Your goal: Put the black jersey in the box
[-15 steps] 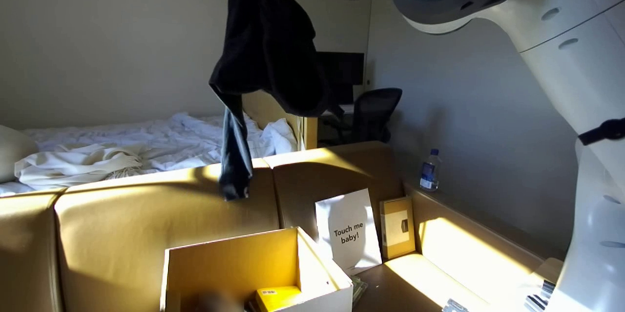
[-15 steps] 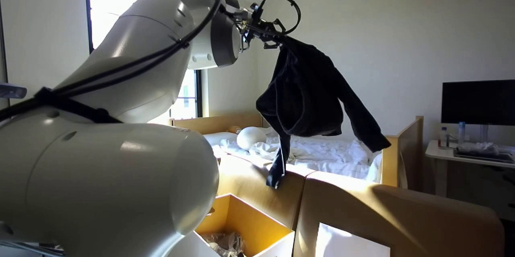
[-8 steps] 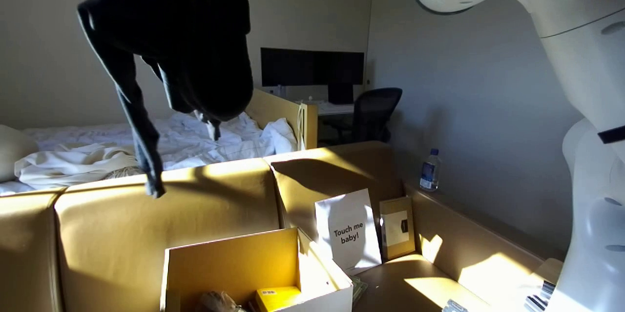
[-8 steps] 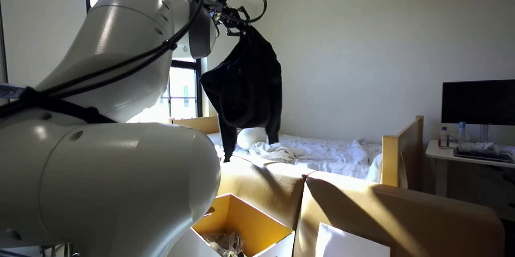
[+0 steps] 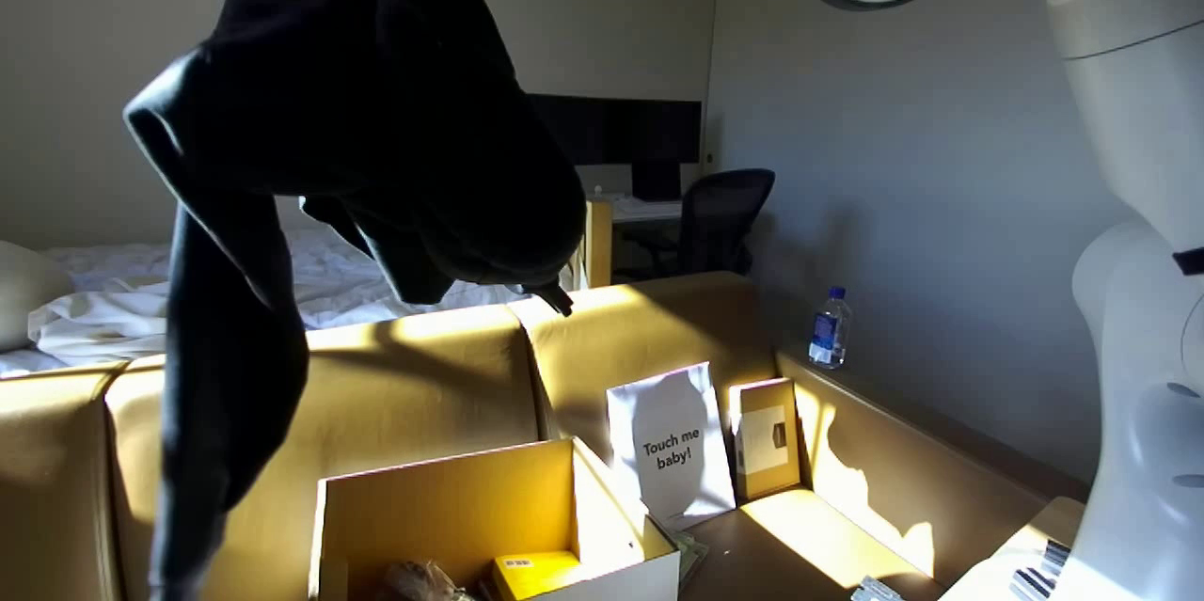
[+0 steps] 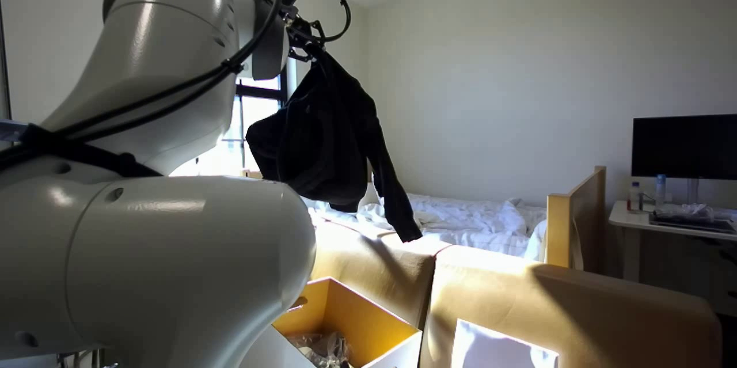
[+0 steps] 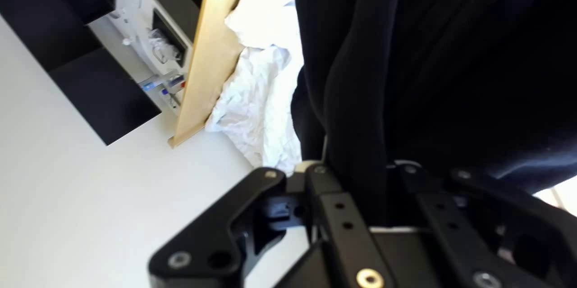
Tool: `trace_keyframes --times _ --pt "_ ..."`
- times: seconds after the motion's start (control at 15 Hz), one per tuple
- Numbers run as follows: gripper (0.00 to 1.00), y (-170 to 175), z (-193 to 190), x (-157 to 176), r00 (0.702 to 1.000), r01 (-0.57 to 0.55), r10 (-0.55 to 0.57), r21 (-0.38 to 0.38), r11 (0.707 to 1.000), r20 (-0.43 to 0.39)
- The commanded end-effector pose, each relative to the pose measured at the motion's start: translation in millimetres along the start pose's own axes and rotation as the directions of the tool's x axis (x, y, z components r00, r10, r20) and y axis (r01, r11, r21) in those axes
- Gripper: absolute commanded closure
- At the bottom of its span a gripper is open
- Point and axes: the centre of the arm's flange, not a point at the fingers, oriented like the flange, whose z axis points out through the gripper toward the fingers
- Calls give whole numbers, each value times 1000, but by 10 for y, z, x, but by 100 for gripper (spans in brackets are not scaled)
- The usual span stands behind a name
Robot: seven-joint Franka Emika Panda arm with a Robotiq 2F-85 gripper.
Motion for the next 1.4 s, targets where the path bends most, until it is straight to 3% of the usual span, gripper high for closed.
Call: trace_keyframes --times 0.0,0.13,0.33,0.53,0.73,0.87,1.2,1.27,1.33 --pt "95 -254 237 -476 994 -108 106 126 986 22" --pt "95 -443 377 -576 983 -181 171 172 968 70" --pt "95 -712 550 -698 941 -300 254 202 932 224" --pt "95 -1030 752 -795 873 -414 318 216 884 371" --pt "95 -1221 841 -954 802 -524 388 224 822 453" --pt "95 -1251 881 -1039 748 -578 430 177 797 505" --pt "95 -1246 1292 -1384 564 -663 593 -112 740 575" --pt "95 -1244 1417 -1475 535 -679 615 -138 721 579" --pt "95 -1262 1567 -1564 524 -669 620 -168 724 584"
